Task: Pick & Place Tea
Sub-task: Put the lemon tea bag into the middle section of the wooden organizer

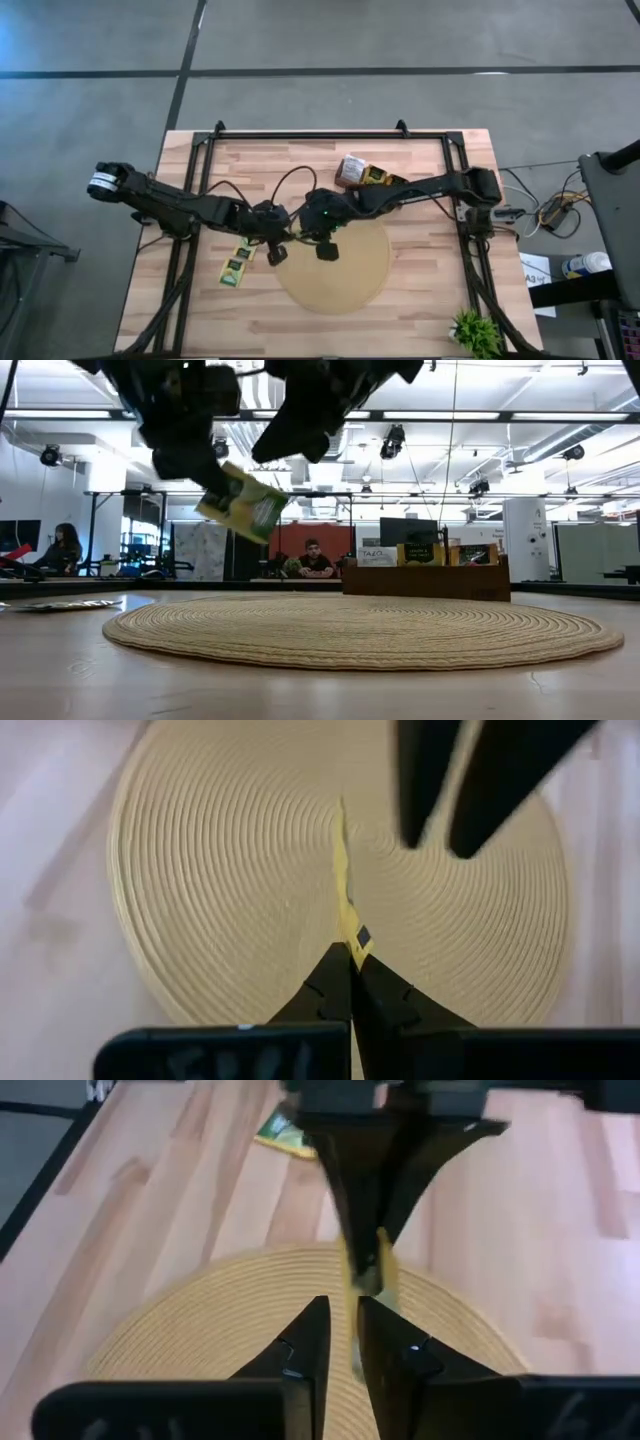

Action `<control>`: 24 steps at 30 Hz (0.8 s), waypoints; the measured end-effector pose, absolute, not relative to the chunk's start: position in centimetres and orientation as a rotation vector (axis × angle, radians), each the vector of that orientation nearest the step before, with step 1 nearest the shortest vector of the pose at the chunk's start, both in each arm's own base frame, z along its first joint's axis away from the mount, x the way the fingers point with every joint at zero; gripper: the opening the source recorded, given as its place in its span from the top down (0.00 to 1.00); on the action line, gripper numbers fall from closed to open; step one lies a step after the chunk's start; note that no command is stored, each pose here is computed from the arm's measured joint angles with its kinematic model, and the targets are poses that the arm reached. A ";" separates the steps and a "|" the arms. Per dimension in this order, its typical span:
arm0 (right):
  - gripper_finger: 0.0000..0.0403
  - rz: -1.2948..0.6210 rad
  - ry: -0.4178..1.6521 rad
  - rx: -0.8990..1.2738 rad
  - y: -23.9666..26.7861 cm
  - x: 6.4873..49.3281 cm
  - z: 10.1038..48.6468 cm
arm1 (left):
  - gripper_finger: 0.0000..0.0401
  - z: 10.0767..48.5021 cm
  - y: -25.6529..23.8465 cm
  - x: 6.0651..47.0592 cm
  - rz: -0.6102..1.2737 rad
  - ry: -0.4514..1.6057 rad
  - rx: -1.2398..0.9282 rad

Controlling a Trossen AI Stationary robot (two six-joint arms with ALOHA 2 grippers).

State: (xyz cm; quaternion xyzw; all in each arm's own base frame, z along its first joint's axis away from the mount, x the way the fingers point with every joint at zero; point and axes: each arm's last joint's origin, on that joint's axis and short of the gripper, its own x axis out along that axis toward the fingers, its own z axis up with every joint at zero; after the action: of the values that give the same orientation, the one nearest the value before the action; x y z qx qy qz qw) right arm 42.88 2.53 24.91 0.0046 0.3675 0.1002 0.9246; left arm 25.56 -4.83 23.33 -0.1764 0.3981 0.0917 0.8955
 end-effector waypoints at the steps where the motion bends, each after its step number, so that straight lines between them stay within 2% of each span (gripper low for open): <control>1: 0.86 0.204 0.749 0.010 2.5 42.7 25.3 | 1.00 23.6 -4.8 25.7 0.183 0.816 -0.347; 16: 0.62 0.138 0.814 -0.034 2.3 41.7 25.7 | 1.00 25.7 -4.3 26.5 0.149 0.755 -0.267; 20: 0.61 0.132 0.815 -0.025 2.3 41.7 25.7 | 1.00 25.9 -4.3 26.7 0.144 0.729 -0.273; 24: 0.65 0.119 0.816 0.001 2.2 41.7 25.7 | 1.00 26.2 -4.4 26.9 0.137 0.696 -0.280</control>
State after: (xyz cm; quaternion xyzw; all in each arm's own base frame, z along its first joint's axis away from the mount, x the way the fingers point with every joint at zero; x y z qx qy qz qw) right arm 41.73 2.21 25.70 0.0007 0.3964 0.0579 0.9162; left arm 26.93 -4.36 26.18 -0.1368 0.3394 0.0669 0.9282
